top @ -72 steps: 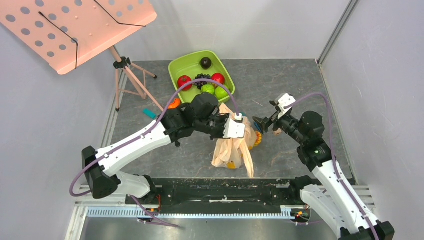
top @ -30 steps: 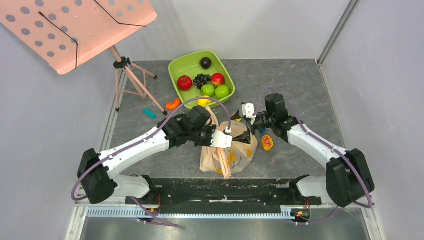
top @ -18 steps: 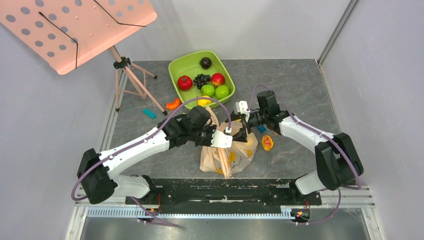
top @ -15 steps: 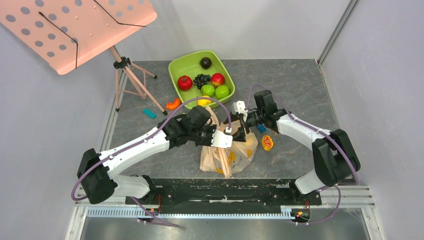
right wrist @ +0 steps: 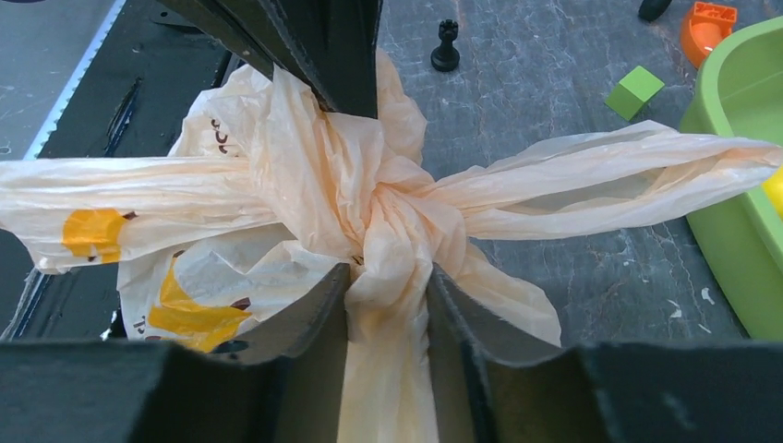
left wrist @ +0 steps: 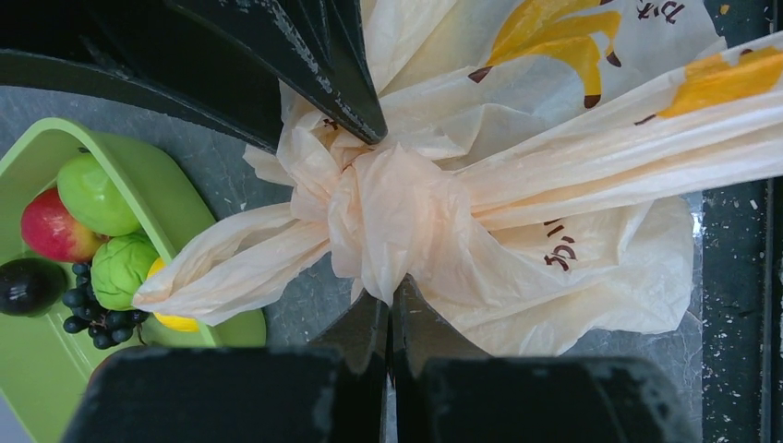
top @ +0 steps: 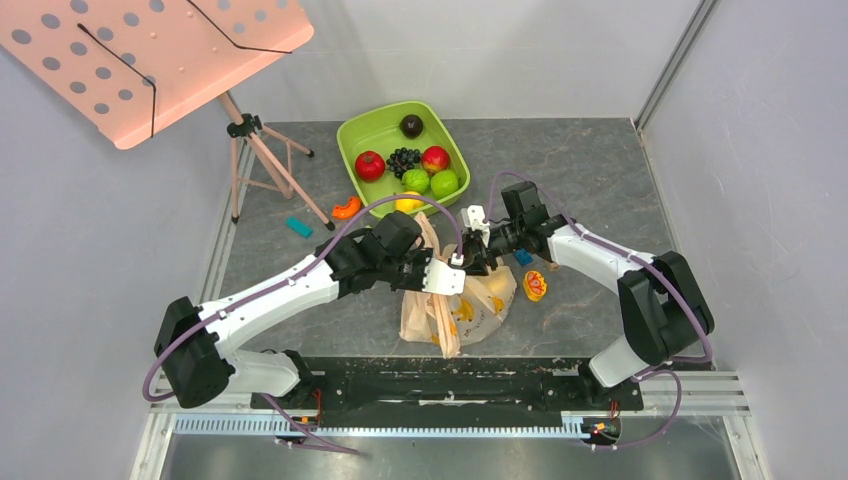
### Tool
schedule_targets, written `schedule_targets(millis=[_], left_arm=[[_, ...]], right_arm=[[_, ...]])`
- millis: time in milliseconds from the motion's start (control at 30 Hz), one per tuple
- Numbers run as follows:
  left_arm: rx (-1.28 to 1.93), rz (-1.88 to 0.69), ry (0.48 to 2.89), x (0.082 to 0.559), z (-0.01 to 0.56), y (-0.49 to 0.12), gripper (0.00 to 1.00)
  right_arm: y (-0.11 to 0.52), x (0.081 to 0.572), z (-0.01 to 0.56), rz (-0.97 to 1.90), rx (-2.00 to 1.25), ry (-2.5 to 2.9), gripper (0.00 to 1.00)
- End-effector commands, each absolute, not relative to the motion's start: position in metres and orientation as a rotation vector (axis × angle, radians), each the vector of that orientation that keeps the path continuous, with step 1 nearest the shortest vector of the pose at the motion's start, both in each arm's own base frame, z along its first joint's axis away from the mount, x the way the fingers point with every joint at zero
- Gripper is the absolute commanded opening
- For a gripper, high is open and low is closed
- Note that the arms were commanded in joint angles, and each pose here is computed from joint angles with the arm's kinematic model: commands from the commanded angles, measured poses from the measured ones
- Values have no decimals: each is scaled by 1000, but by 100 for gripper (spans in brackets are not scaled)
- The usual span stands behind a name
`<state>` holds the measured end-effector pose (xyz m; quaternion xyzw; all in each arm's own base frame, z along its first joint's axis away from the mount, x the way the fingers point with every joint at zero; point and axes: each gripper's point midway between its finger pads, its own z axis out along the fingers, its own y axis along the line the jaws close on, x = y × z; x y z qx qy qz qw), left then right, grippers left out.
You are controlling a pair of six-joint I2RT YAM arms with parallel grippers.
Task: Take the fake fruits out of the plastic bag
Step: Untie the plastic bag at the center of the board.
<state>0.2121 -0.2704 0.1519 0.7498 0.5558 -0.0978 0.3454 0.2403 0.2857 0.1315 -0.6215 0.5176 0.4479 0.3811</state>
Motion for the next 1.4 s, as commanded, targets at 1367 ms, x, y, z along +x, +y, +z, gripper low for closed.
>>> schedule_targets(millis=[1367], left_arm=[[598, -400, 1692, 266, 220, -245, 2]], right_arm=[[161, 307, 229, 651, 51, 1647, 0]])
